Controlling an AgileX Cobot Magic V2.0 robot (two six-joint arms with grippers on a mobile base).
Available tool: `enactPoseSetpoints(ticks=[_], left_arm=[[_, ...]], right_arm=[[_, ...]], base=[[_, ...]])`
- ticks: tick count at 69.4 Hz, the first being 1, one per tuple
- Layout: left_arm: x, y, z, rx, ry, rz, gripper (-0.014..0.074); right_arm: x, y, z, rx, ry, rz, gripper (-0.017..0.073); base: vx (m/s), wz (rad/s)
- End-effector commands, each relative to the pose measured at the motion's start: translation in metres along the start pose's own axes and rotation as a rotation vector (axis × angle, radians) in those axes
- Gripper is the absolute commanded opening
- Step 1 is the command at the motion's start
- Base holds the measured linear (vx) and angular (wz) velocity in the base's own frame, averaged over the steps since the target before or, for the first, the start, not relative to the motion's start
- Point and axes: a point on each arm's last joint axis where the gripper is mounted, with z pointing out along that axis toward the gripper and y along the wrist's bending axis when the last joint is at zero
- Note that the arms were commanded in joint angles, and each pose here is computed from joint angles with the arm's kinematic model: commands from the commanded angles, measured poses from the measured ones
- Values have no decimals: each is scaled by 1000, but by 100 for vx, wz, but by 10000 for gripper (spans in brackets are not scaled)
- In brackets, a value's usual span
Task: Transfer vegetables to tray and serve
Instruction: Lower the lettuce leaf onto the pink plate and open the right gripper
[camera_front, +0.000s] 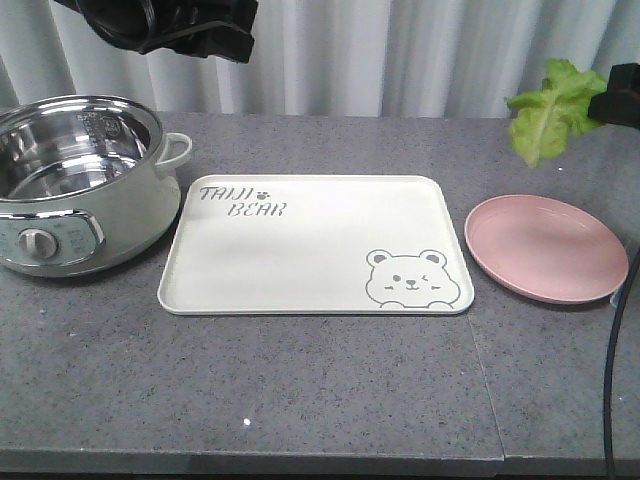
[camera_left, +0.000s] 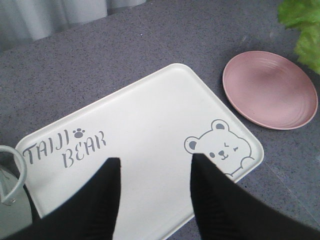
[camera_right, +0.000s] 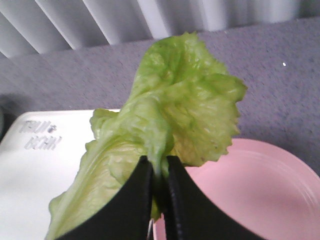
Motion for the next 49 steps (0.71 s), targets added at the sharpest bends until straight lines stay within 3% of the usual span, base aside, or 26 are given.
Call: enactPoseSetpoints(ticks=[1, 32, 39, 49], left_arm=[[-10, -9, -30, 7, -114, 9, 279], [-8, -6, -27, -11, -90, 14, 230], [-8, -6, -26, -11, -89, 14, 230], [-8, -6, -26, -11, -89, 14, 230]], right_arm=[[-5, -6, 0, 49, -4, 1, -4], [36, -61, 74, 57, 231, 99, -4], [44, -63, 84, 47, 287, 69, 15], [49, -57, 92, 54, 328, 13, 116]], base=[[0, 0], [0, 0], [0, 0], [0, 0]])
